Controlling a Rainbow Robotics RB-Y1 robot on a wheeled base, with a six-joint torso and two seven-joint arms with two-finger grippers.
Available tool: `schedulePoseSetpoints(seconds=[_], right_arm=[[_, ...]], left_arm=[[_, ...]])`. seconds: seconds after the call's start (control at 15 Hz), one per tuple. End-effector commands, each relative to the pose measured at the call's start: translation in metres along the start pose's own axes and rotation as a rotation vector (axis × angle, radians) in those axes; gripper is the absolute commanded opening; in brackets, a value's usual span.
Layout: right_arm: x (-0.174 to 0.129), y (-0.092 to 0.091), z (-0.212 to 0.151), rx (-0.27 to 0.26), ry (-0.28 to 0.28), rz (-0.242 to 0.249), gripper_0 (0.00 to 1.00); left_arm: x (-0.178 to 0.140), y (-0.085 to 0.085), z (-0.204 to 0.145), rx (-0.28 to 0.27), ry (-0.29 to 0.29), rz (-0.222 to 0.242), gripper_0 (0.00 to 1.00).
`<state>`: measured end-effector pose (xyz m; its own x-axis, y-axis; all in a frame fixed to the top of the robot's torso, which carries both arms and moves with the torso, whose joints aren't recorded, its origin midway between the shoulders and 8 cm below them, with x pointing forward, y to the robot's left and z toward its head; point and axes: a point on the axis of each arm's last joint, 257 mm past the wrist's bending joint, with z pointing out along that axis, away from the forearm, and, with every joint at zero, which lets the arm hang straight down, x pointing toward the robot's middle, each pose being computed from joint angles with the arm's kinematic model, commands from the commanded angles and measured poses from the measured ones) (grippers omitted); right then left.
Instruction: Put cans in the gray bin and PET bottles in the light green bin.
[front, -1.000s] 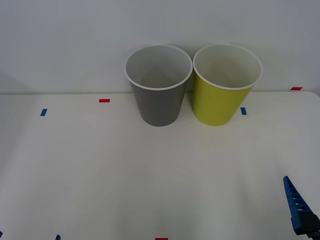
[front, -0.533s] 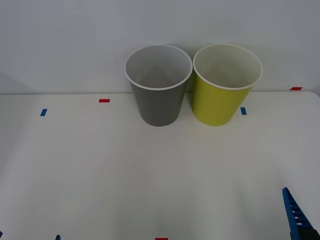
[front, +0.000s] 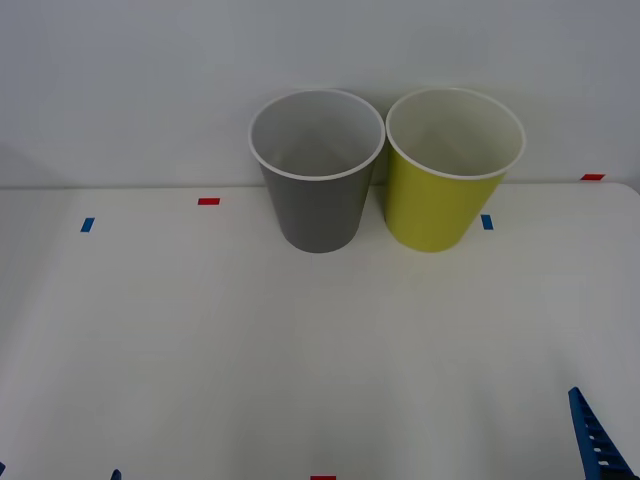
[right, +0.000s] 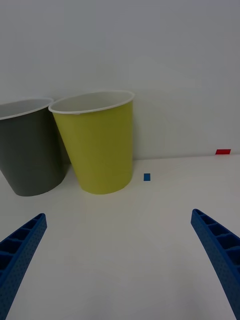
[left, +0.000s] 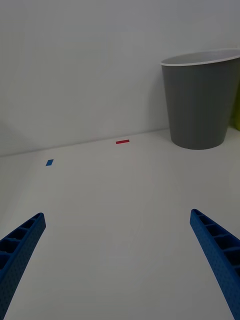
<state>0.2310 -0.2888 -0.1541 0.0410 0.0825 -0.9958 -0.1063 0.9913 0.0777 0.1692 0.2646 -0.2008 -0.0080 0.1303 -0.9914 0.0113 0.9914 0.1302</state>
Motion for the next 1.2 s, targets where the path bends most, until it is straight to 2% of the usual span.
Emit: schedulePoseSetpoints(seconds=[0.07, 1.2], right_arm=[[0.0001, 0.0, 0.0, 0.0, 0.0, 0.0, 1.0], [0.0001, 0.0, 0.0, 0.0, 0.0, 0.0, 1.0]], left_arm=[[0.0, 0.0, 0.0, 0.0, 0.0, 0.0, 1.0], [0.0, 0.0, 0.0, 0.0, 0.0, 0.0, 1.0]])
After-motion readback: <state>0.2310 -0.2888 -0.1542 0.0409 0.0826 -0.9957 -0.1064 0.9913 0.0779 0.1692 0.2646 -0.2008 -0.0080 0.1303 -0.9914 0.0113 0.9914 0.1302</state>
